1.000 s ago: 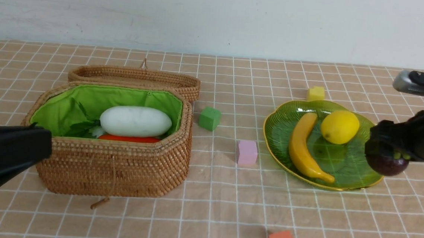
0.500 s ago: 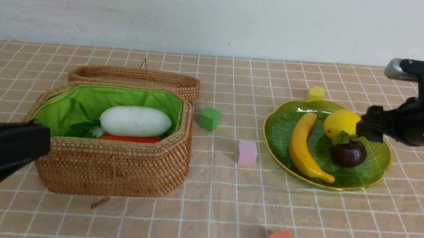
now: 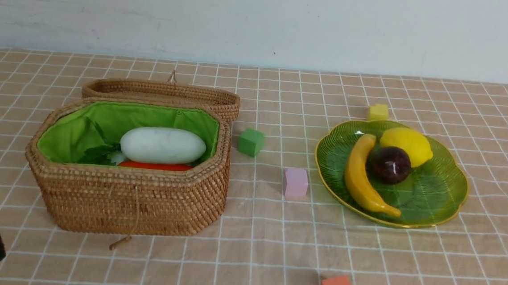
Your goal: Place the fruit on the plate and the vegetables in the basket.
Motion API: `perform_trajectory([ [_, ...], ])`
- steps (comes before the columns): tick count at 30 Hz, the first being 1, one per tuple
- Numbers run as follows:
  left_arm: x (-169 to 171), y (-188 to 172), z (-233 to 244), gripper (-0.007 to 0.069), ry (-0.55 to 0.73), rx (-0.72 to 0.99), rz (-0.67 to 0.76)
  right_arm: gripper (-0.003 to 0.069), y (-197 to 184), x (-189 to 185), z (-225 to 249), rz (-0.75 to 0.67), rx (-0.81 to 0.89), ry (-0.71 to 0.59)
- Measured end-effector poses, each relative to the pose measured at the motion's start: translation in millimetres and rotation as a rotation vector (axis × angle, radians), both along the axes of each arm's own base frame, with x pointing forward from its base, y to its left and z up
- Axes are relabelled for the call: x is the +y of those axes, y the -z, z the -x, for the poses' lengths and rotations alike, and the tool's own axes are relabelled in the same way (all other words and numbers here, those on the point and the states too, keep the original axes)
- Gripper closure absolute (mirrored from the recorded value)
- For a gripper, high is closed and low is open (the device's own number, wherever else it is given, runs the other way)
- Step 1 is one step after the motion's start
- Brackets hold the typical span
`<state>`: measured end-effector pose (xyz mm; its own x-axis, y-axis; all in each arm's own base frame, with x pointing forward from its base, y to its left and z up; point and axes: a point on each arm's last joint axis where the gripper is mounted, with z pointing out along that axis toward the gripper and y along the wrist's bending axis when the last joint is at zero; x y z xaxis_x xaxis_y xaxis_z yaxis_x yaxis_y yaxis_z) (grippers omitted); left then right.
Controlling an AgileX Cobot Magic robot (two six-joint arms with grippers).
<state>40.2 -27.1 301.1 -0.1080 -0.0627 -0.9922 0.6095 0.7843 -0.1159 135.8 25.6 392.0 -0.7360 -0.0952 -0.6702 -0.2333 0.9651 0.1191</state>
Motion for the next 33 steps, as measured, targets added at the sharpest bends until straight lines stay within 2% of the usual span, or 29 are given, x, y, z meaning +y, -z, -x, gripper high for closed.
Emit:
perform_trajectory([
  [2, 4, 14, 5, 0.0608, -0.047, -0.051, 0.036, 0.0665, -9, -1, 32, -0.023, -0.04, 0.02],
  [6, 5, 34, 8, 0.0606, -0.041, -0.106, 0.079, 0.0664, -21, -4, 92, -0.098, -0.172, 0.079],
  [11, 2, 44, 5, 0.0603, -0.037, -0.115, 0.084, 0.0657, -7, -5, 128, -0.154, -0.24, 0.119],
  [17, 2, 50, 4, 0.0603, -0.039, -0.088, 0.064, 0.0652, 45, -7, 124, -0.151, -0.187, 0.157],
  [21, 2, 51, 4, 0.06, -0.04, -0.072, 0.052, 0.0648, 74, -9, 108, -0.182, -0.252, 0.197],
  [25, 2, 52, 4, 0.0599, -0.04, -0.068, 0.049, 0.0644, 107, -9, 97, -0.18, -0.194, 0.216],
  [28, 2, 52, 4, 0.0599, -0.04, -0.067, 0.048, 0.0641, 120, -9, 92, -0.181, -0.187, 0.226],
  [33, 2, 52, 4, 0.0596, -0.04, -0.067, 0.048, 0.0641, 120, -9, 89, -0.187, -0.219, 0.233],
])
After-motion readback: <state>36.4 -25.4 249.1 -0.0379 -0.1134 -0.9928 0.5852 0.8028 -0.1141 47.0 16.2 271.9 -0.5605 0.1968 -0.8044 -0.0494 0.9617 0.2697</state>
